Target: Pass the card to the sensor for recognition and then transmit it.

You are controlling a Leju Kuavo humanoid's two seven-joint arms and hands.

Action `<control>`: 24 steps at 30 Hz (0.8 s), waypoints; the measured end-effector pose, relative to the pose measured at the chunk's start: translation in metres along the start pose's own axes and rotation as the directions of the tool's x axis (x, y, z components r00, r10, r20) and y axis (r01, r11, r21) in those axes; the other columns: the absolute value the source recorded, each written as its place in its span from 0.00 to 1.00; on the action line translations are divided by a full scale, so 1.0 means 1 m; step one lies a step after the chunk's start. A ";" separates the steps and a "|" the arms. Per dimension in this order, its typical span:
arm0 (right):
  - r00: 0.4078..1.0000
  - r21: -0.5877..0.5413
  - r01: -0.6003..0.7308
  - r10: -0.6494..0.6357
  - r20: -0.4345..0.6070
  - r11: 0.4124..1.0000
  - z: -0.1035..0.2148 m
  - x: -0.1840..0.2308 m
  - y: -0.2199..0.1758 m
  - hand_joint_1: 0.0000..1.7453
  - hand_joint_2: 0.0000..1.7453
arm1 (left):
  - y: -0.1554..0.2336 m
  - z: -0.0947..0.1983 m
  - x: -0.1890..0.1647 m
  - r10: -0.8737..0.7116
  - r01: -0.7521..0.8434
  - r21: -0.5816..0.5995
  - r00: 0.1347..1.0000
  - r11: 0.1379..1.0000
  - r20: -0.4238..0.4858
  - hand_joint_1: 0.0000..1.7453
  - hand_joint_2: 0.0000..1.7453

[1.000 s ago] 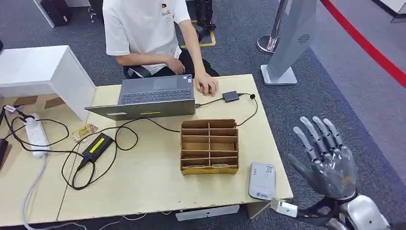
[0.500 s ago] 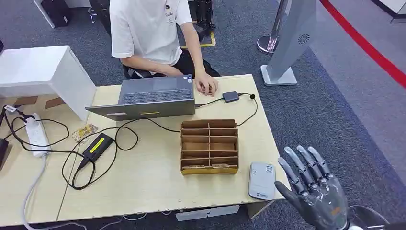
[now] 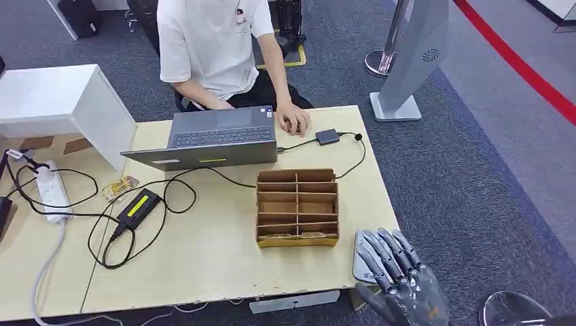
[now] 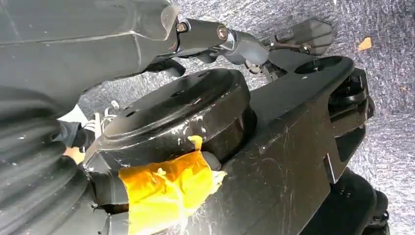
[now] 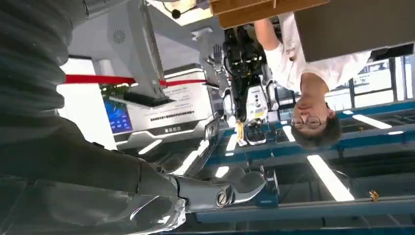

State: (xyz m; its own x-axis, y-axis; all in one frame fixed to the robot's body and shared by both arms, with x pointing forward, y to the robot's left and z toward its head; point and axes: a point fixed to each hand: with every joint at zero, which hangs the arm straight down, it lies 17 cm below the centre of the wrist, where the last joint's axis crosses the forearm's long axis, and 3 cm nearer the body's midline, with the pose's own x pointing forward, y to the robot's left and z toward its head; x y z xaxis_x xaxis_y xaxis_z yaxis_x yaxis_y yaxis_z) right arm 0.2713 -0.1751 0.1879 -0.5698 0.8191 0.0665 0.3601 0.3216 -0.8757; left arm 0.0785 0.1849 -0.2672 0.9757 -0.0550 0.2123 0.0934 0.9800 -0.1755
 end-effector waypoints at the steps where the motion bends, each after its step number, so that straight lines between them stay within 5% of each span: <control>1: 1.000 0.005 0.004 -0.004 0.005 1.000 0.000 0.002 0.003 0.00 1.00 | 0.000 0.000 0.000 -0.002 0.002 0.000 1.000 1.000 0.000 0.00 1.00; 24: 0.992 0.125 0.124 -0.124 -0.008 0.984 -0.047 0.011 0.093 0.00 1.00 | 0.002 -0.001 -0.002 -0.079 0.079 0.012 0.997 0.997 -0.007 0.00 1.00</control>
State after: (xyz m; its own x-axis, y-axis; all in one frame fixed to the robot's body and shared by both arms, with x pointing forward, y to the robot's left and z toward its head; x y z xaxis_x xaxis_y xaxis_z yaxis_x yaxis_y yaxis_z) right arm 0.3330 -0.1140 0.1297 -0.6042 0.7766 0.1784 0.1916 0.3589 -0.9135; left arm 0.0770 0.1870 -0.2684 0.9666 -0.1333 0.2189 0.1677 0.9748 -0.1470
